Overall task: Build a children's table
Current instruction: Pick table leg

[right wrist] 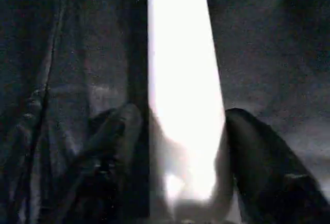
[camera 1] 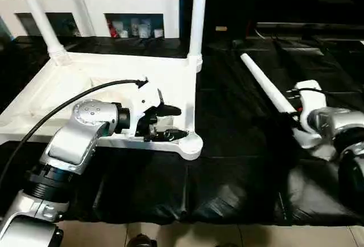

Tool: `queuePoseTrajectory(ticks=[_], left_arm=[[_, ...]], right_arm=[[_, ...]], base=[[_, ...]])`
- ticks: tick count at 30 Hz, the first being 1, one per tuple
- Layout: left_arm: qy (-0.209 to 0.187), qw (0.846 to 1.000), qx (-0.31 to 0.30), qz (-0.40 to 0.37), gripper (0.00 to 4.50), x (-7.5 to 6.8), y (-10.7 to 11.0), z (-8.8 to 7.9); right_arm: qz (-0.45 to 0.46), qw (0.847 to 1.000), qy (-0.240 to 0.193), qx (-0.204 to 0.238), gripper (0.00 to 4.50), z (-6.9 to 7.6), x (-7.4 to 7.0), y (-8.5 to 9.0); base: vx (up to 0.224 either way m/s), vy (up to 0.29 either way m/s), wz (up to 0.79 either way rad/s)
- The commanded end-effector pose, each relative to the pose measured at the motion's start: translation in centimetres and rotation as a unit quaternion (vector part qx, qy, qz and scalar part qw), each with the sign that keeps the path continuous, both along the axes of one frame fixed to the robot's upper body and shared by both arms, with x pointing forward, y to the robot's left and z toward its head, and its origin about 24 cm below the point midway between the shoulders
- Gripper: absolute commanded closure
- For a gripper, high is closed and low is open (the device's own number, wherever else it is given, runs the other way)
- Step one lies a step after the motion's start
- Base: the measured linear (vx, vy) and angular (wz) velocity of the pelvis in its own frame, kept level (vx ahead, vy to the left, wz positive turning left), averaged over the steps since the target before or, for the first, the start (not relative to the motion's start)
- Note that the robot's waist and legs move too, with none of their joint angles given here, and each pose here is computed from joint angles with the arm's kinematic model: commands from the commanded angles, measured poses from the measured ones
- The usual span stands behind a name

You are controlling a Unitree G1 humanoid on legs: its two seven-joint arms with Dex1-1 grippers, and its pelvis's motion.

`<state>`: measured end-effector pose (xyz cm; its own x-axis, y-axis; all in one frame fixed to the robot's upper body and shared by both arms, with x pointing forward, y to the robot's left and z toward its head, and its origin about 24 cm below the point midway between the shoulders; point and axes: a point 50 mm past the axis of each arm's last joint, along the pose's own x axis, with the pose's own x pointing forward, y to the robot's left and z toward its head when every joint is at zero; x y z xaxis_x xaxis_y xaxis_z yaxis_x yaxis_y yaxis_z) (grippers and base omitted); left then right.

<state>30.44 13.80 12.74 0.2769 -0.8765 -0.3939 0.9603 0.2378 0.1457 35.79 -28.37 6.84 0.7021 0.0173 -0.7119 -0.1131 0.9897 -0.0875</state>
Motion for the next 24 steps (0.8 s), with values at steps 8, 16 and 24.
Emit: queuePoseTrajectory(ticks=[8, 16, 24], left_arm=[[0.010, 1.000, 0.024, -0.016, 1.19, 0.2, 0.4, 0.5], [0.003, 1.000, -0.013, 0.021, 0.91, 1.2, -0.2, 0.9], [-0.004, 0.981, -0.106, 0.161, 0.41, 3.3, -0.8, 1.6]], right_arm=[[-0.009, 0.999, 0.037, 0.006, 2.55, -0.5, -0.8, -0.7], [-0.068, 0.996, -0.021, 0.055, 2.64, 0.0, -0.4, -1.0], [-0.136, 0.955, -0.170, 0.202, 2.64, 2.4, 0.8, -1.6]], base=[[0.000, 0.000, 0.00], [0.000, 0.000, 0.00], [0.000, 0.000, 0.00]])
